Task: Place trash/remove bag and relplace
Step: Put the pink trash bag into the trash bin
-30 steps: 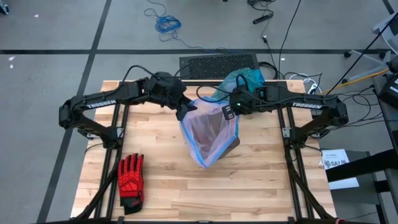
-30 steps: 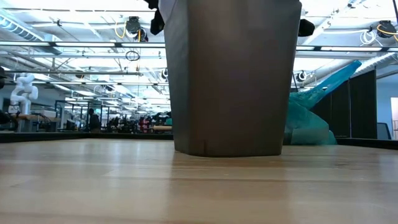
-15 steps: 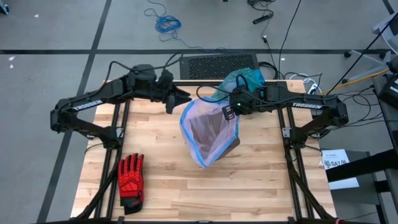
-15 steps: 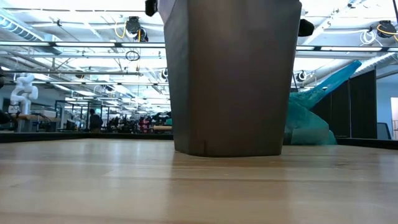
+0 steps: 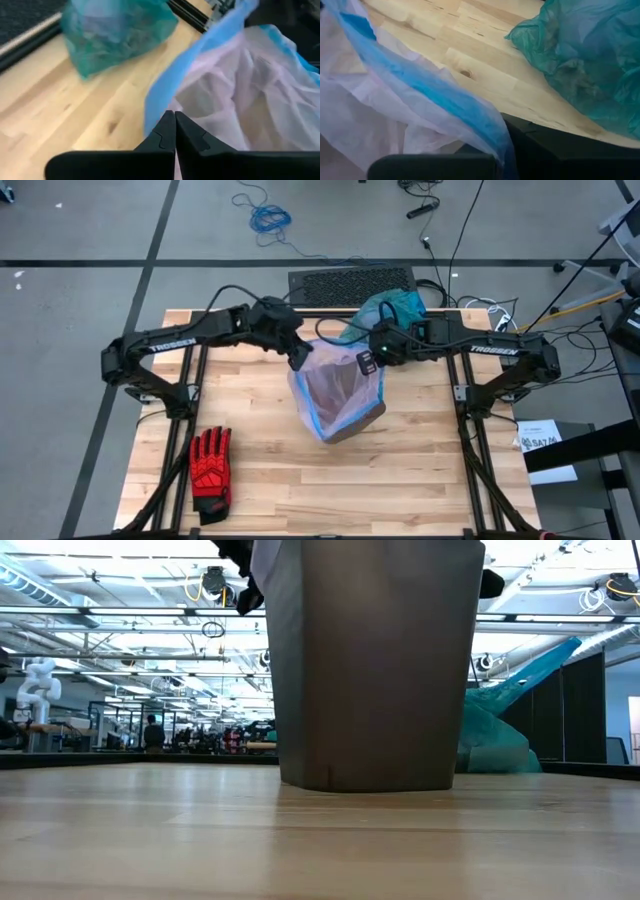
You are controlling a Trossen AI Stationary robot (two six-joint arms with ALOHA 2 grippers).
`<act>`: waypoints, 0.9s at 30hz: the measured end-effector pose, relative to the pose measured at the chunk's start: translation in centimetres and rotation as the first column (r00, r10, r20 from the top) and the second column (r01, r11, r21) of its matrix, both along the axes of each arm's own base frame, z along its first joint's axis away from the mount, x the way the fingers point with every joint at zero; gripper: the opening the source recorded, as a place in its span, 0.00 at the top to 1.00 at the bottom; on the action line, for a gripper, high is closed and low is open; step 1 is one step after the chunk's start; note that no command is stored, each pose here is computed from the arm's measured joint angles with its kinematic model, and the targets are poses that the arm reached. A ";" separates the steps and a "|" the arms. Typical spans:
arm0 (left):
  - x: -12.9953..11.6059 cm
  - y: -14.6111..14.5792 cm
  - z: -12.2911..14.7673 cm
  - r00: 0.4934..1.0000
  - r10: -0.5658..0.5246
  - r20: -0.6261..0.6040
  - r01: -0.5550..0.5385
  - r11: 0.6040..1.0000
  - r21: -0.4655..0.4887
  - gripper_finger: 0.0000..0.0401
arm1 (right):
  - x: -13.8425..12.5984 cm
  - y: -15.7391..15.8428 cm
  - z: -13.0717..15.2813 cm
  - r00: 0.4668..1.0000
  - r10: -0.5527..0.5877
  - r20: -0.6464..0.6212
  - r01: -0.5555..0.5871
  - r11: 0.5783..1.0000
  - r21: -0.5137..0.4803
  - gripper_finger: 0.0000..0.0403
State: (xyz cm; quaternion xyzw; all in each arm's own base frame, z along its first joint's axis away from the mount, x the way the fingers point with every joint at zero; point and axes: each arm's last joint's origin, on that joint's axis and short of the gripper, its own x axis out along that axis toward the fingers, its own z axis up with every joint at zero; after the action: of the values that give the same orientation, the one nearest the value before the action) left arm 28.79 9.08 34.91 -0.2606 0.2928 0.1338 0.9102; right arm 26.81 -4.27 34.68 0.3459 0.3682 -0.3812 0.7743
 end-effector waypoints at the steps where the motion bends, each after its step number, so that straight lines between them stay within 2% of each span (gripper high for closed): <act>1: -0.1 0.2 0.0 1.000 0.007 -0.001 -0.007 1.000 0.009 0.99 | 0.0 0.0 0.0 1.000 -0.008 -0.002 0.008 1.000 0.006 1.00; 7: -0.5 0.9 -1.8 0.998 0.026 -0.053 -0.027 1.000 -0.015 1.00 | -0.3 -1.0 -0.9 0.996 -0.082 -0.019 0.083 0.996 0.027 1.00; 12: -0.6 0.5 -3.6 0.994 0.024 -0.103 -0.030 0.998 -0.057 1.00 | -0.5 -1.7 -2.5 0.996 -0.080 -0.050 0.086 0.990 0.114 1.00; 18: -0.4 -0.1 -3.7 0.994 0.007 -0.111 -0.014 0.998 -0.067 1.00 | -0.4 -1.4 -2.8 0.998 -0.042 -0.042 0.050 0.980 0.193 1.00; 27: -0.7 -0.1 -4.0 0.989 0.007 -0.148 -0.016 0.998 -0.062 1.00 | -0.4 -1.4 -2.8 0.998 -0.041 -0.039 0.048 0.976 0.211 1.00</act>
State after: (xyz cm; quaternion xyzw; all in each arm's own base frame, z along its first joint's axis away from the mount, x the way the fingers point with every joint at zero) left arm 28.10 8.94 30.95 -0.2804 0.3619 0.1487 0.8765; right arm 26.36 -5.65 31.86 0.4281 0.4122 -0.3629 0.7177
